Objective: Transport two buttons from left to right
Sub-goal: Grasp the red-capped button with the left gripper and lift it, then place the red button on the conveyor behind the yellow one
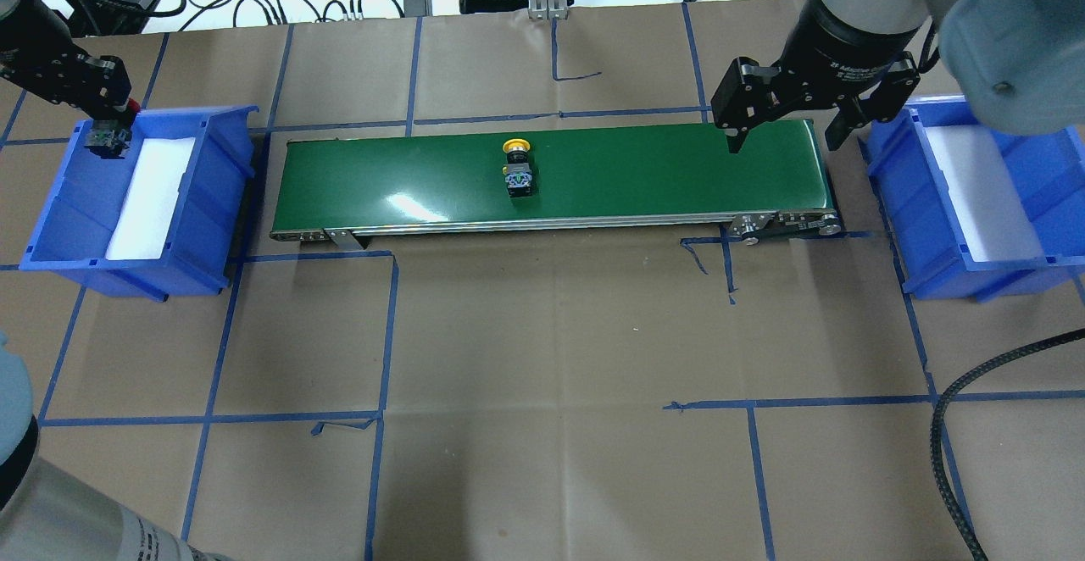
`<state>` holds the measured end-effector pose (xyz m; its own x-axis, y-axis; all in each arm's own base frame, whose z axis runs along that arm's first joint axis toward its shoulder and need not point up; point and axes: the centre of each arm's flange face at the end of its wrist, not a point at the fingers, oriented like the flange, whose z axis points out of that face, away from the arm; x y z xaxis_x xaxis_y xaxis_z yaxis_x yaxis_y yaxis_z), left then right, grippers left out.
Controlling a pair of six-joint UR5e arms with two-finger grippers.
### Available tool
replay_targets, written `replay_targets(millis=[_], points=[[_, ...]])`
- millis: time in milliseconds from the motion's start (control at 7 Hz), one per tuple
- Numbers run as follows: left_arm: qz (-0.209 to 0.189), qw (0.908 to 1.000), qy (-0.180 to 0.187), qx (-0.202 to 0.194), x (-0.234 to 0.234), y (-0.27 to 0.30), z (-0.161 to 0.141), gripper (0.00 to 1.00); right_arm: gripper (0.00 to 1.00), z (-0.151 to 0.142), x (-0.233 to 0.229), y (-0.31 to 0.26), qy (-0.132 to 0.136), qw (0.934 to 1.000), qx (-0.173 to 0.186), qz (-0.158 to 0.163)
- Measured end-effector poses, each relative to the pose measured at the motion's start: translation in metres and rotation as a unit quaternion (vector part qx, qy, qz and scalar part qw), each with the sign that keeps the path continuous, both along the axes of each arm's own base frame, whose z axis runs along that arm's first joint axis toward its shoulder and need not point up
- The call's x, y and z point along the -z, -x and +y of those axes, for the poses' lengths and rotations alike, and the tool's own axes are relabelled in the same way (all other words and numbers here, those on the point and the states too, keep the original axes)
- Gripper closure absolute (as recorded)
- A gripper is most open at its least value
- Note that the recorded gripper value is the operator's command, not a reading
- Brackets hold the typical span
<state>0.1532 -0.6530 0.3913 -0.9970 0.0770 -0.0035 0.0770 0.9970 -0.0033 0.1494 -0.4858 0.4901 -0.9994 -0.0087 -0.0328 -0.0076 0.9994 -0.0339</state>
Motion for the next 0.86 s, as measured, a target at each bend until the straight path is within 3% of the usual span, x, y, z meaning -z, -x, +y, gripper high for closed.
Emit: replay_targets(millis=[857], points=[[0.003,0.9989,-0.014,-0.044,0.018,0.172,-0.004,0.87,0.0,0.001,0.002,0.0,-0.003,1.0,0.0,0.0]])
